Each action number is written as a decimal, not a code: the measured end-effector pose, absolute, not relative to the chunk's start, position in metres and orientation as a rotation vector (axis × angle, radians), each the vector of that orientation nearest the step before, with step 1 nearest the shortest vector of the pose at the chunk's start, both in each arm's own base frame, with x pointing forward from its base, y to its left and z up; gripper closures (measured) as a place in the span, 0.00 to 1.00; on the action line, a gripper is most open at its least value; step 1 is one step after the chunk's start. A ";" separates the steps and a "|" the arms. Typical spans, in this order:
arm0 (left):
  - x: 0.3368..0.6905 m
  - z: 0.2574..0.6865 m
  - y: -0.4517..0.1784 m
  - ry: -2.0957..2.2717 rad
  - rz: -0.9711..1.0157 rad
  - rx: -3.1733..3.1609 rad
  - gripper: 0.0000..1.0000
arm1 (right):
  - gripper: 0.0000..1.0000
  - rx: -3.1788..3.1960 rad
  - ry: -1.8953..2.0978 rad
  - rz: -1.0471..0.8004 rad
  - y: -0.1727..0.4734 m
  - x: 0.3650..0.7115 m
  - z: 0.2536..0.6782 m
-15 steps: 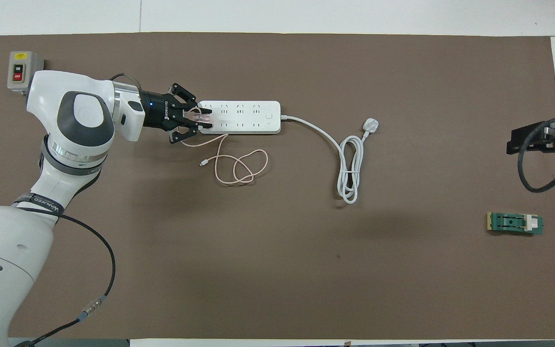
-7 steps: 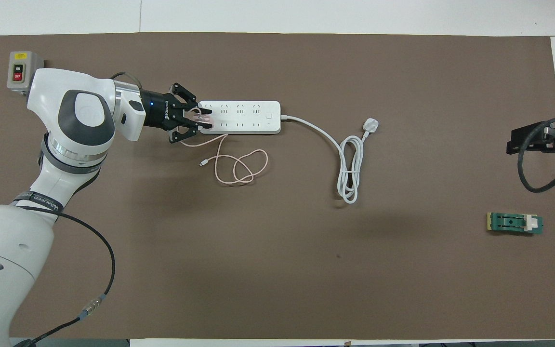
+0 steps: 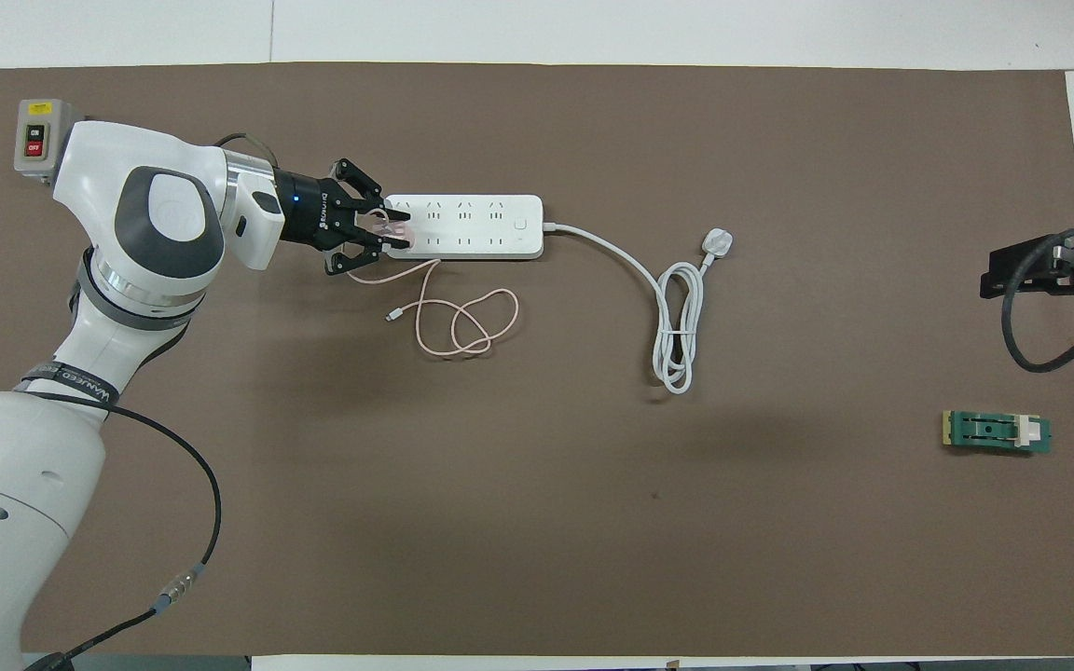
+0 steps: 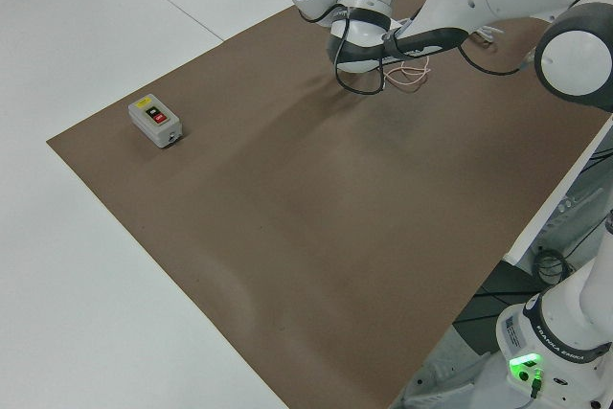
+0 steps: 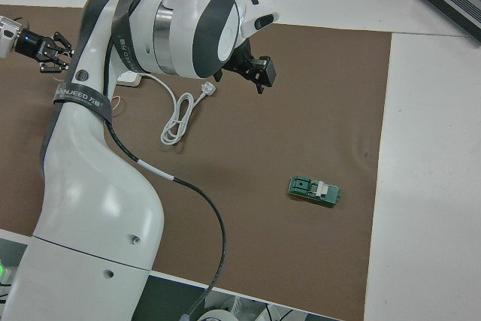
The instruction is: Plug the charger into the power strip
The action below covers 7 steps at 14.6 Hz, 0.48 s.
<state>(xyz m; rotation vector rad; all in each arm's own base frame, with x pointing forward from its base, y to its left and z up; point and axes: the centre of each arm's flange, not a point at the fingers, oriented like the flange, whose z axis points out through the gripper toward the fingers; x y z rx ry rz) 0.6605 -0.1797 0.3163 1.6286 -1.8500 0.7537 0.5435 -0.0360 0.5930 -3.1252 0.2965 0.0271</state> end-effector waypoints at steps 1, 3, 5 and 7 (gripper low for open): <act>0.661 0.316 -0.181 -1.842 0.748 1.637 0.67 | 0.00 -3.125 0.296 0.027 -0.036 0.543 0.593; 0.662 0.318 -0.184 -1.826 0.722 1.669 0.67 | 0.00 -3.125 0.296 0.027 -0.036 0.543 0.593; 0.664 0.320 -0.187 -1.823 0.696 1.693 0.67 | 0.00 -3.125 0.296 0.027 -0.036 0.543 0.593; 0.665 0.320 -0.186 -1.816 0.686 1.706 0.67 | 0.00 -3.125 0.296 0.027 -0.036 0.543 0.593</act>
